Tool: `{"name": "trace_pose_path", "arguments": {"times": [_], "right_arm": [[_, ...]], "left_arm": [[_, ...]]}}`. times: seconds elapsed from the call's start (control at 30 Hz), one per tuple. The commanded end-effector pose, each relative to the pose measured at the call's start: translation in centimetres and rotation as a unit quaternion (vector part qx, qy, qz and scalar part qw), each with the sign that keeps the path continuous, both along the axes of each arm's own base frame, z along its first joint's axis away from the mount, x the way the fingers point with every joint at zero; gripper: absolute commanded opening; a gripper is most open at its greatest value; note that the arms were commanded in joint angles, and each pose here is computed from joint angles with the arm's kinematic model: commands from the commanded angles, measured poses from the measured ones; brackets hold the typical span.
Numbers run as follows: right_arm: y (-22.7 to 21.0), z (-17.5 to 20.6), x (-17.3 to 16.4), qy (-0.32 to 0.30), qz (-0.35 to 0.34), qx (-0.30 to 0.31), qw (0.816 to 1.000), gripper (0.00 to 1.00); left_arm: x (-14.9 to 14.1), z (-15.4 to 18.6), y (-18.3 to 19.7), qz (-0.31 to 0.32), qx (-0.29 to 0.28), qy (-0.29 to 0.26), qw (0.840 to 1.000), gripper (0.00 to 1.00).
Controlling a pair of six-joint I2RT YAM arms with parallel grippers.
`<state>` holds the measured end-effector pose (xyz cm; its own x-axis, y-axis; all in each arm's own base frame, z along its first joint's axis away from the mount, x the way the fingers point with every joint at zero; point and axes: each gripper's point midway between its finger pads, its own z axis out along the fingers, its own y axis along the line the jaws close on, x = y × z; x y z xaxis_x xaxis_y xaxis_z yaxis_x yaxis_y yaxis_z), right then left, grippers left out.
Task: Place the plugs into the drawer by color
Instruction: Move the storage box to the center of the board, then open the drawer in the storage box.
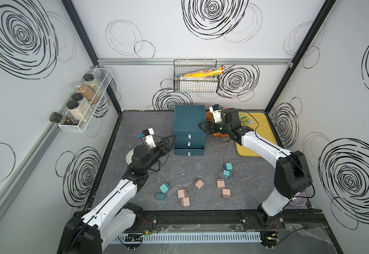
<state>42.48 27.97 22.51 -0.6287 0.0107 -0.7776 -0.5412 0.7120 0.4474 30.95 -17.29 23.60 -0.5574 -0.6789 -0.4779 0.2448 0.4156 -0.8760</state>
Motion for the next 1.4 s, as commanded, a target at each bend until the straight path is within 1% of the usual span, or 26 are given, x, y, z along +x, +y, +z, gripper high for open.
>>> {"name": "trace_pose_path", "arguments": {"times": [0.0, 0.07, 0.13, 0.2, 0.27, 0.33, 0.4, 0.43, 0.57, 0.63, 0.7, 0.77, 0.87, 1.0, 1.17, 1.23, 1.3, 1.37], "right_arm": [[-0.5, -1.7, -1.5, 0.020, 0.008, -0.026, 0.999, 0.71], [-0.4, -1.5, -2.0, 0.012, 0.016, -0.016, 1.000, 0.72], [0.1, -1.2, -2.6, -0.001, 0.034, 0.004, 0.999, 0.72], [0.1, -1.0, -2.8, -0.002, 0.034, 0.012, 0.999, 0.72], [0.1, -0.8, -2.8, -0.002, 0.036, 0.009, 0.999, 0.72], [-0.2, -1.1, -2.7, -0.001, 0.029, 0.000, 1.000, 0.72], [-0.3, -1.3, -2.8, -0.002, 0.028, 0.000, 1.000, 0.72], [-0.2, -1.4, -2.8, -0.002, 0.029, 0.001, 1.000, 0.72], [-0.2, -2.0, -2.9, -0.001, 0.033, -0.002, 0.999, 0.72], [-0.3, -2.2, -2.8, 0.001, 0.029, -0.008, 1.000, 0.72], [-0.4, -2.3, -2.9, 0.001, 0.030, -0.007, 1.000, 0.72], [-0.3, -2.3, -3.0, 0.000, 0.032, -0.003, 0.999, 0.72], [-0.2, -2.4, -3.1, 0.002, 0.036, -0.002, 0.999, 0.72], [-0.3, -2.5, -3.2, 0.002, 0.034, -0.004, 0.999, 0.71], [-0.6, -2.7, -3.3, -0.002, 0.028, -0.007, 1.000, 0.71], [-0.5, -2.9, -3.2, 0.000, 0.030, -0.007, 1.000, 0.71], [-0.5, -3.1, -3.1, 0.003, 0.030, -0.009, 0.999, 0.71], [-0.4, -3.3, -3.0, 0.006, 0.031, -0.011, 0.999, 0.70]], "left_arm": [[-1.5, 2.9, -1.8, -0.018, -0.124, -0.035, 0.992, 0.81], [-1.1, 2.4, -2.1, 0.002, -0.131, -0.024, 0.991, 0.79], [-0.6, 1.9, -2.6, -0.003, -0.139, -0.018, 0.990, 0.78], [-0.1, 1.0, -3.3, -0.009, -0.152, -0.007, 0.988, 0.77], [0.4, 0.4, -4.2, -0.018, -0.162, -0.004, 0.987, 0.76], [0.9, -0.2, -4.7, -0.017, -0.168, -0.001, 0.986, 0.73], [1.4, -0.5, -5.4, -0.018, -0.161, 0.001, 0.987, 0.69], [1.5, -0.2, -5.8, -0.017, -0.156, -0.006, 0.988, 0.68], [2.7, -0.4, -7.1, 0.001, -0.117, 0.003, 0.993, 0.69], [3.2, -0.8, -7.4, -0.002, -0.131, 0.007, 0.991, 0.68], [3.7, -1.6, -7.6, -0.004, -0.135, 0.013, 0.991, 0.64], [4.4, -2.5, -7.9, 0.000, -0.122, 0.024, 0.992, 0.62], [4.9, -3.0, -7.7, 0.015, -0.113, 0.022, 0.993, 0.58], [5.8, -2.9, -8.0, 0.016, -0.114, 0.020, 0.993, 0.54], [6.2, -2.0, -7.9, 0.025, -0.119, 0.005, 0.993, 0.52], [6.5, -1.6, -7.5, 0.028, -0.120, 0.004, 0.992, 0.49], [6.9, -1.9, -7.2, 0.031, -0.117, 0.011, 0.993, 0.40], [7.3, -2.1, -7.1, 0.027, -0.115, 0.014, 0.993, 0.40]]}}
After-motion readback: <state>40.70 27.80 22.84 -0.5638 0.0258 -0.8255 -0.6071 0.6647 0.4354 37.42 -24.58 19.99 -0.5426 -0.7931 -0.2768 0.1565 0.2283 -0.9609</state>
